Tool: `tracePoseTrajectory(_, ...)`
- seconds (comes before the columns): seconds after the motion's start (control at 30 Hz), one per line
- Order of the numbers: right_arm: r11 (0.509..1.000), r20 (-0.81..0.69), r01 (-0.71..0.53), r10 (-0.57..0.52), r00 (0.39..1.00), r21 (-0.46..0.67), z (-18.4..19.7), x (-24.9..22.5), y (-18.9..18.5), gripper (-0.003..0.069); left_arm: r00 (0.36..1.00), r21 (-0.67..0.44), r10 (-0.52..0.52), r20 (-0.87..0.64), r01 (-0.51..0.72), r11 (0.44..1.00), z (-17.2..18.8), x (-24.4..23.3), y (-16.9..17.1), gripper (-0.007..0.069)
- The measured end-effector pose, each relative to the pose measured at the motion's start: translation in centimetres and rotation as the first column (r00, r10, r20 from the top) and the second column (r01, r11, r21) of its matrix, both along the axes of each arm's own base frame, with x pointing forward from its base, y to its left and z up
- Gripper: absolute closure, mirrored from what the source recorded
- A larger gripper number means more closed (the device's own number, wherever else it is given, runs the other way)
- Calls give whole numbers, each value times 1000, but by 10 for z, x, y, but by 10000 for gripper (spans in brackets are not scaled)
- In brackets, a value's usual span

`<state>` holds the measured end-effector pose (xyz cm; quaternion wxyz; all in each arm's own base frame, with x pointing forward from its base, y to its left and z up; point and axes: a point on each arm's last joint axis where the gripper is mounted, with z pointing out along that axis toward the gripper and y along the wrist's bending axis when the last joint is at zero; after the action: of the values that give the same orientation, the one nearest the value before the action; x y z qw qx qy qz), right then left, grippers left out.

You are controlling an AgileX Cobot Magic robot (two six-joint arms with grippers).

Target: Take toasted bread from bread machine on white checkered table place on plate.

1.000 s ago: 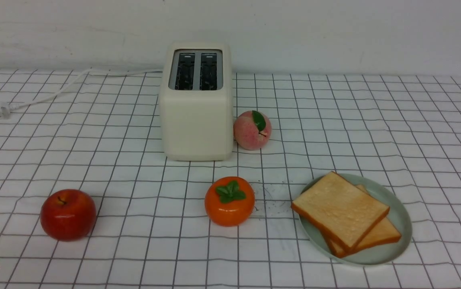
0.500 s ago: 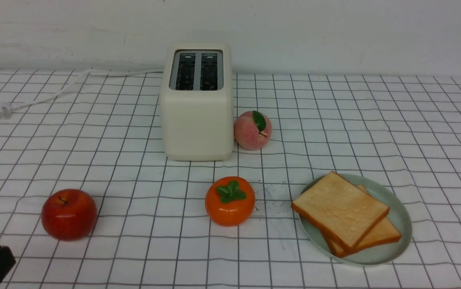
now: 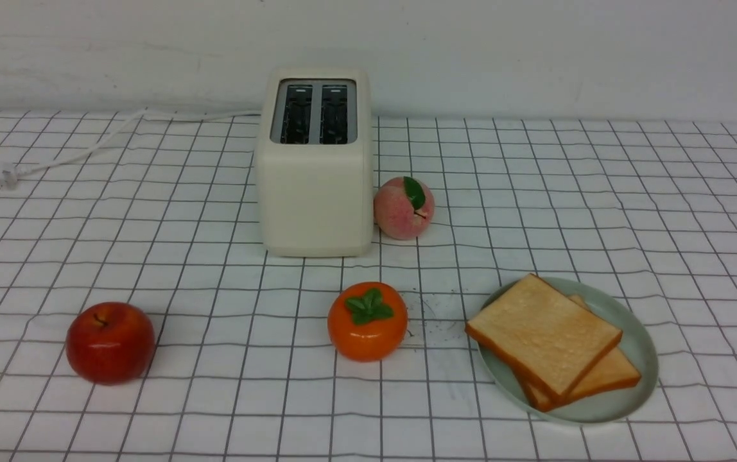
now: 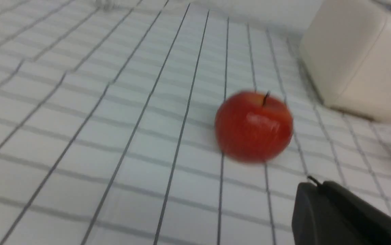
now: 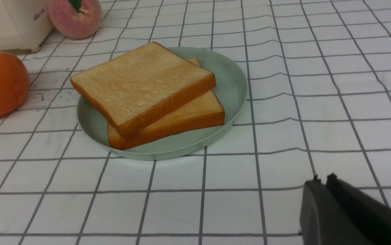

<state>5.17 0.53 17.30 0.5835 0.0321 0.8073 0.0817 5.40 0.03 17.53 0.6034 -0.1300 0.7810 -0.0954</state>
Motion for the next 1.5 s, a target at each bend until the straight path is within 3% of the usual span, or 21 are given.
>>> tracePoseTrajectory(0.1, 1000, 1, 0, 0, 1000, 2, 0, 0, 0, 625, 998, -1, -1, -58, 1, 1000, -6, -2, 0, 638)
tracePoseTrajectory(1.5, 1000, 1, 0, 0, 1000, 2, 0, 0, 0, 571, 998, 1, 0, -63, 0, 1000, -6, -2, 0, 638)
